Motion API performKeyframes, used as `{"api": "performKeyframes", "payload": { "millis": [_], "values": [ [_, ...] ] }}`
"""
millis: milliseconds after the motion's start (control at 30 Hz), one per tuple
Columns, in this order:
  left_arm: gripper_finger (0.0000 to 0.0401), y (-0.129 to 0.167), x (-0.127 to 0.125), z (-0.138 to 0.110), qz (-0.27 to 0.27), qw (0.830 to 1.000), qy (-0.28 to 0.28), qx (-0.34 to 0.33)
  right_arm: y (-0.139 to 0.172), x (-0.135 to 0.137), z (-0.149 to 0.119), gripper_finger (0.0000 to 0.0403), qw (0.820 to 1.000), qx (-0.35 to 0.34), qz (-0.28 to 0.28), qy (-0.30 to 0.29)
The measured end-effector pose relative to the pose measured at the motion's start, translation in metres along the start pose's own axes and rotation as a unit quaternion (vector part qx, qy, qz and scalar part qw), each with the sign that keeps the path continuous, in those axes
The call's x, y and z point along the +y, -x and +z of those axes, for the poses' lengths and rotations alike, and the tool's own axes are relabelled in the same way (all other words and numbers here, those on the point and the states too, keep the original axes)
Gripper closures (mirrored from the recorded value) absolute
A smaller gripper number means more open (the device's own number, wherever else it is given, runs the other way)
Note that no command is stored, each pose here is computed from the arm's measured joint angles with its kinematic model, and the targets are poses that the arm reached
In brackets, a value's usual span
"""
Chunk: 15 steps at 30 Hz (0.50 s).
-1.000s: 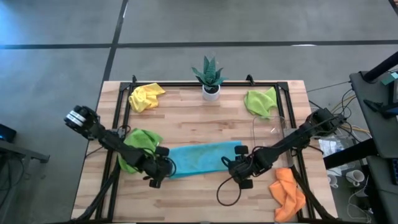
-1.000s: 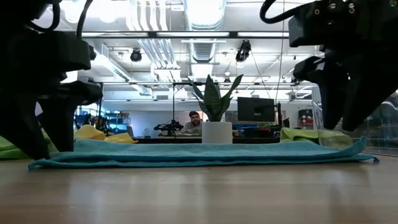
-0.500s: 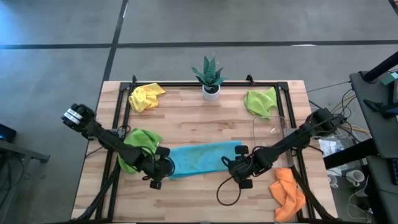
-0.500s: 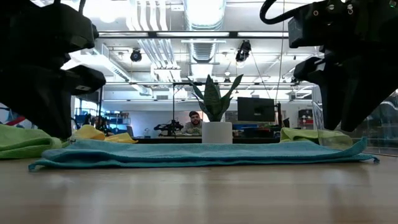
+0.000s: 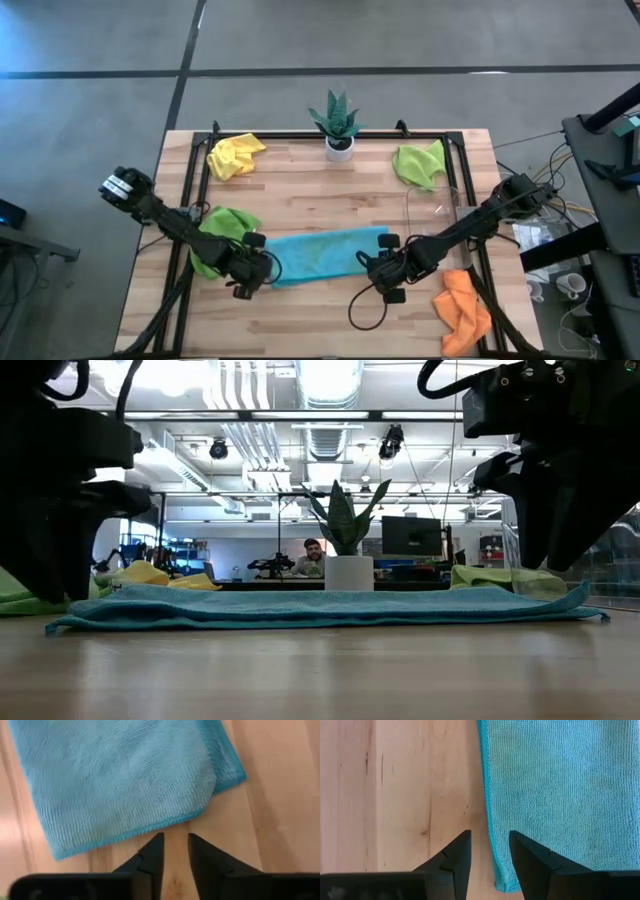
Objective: Fold microfiber towels
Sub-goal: Fold the blue towel on the table
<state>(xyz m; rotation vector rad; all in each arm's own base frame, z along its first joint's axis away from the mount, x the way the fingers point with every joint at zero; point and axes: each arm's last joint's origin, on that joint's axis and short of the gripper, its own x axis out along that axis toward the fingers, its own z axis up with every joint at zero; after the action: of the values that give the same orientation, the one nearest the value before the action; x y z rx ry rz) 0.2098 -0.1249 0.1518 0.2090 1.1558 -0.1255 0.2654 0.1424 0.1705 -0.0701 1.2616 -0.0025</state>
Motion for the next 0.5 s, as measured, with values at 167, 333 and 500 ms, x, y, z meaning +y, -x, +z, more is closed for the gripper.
{"api": "performKeyframes", "payload": {
  "millis": [167,333,500],
  "values": [
    [0.0278,-0.002,-0.001,0.002,0.039,0.994,-0.097,-0.017,0.000,0.000,0.000,0.0279,1.000,0.000,0.000,0.002],
    [0.0264,-0.008,-0.002,0.006,0.058,0.990,-0.123,-0.030,0.000,0.000,0.000,0.0278,1.000,0.000,0.000,0.002],
    [0.0264,-0.018,-0.008,0.010,0.060,0.986,-0.154,-0.019,0.000,0.000,0.000,0.0281,1.000,0.002,-0.001,0.003]
  ]
}}
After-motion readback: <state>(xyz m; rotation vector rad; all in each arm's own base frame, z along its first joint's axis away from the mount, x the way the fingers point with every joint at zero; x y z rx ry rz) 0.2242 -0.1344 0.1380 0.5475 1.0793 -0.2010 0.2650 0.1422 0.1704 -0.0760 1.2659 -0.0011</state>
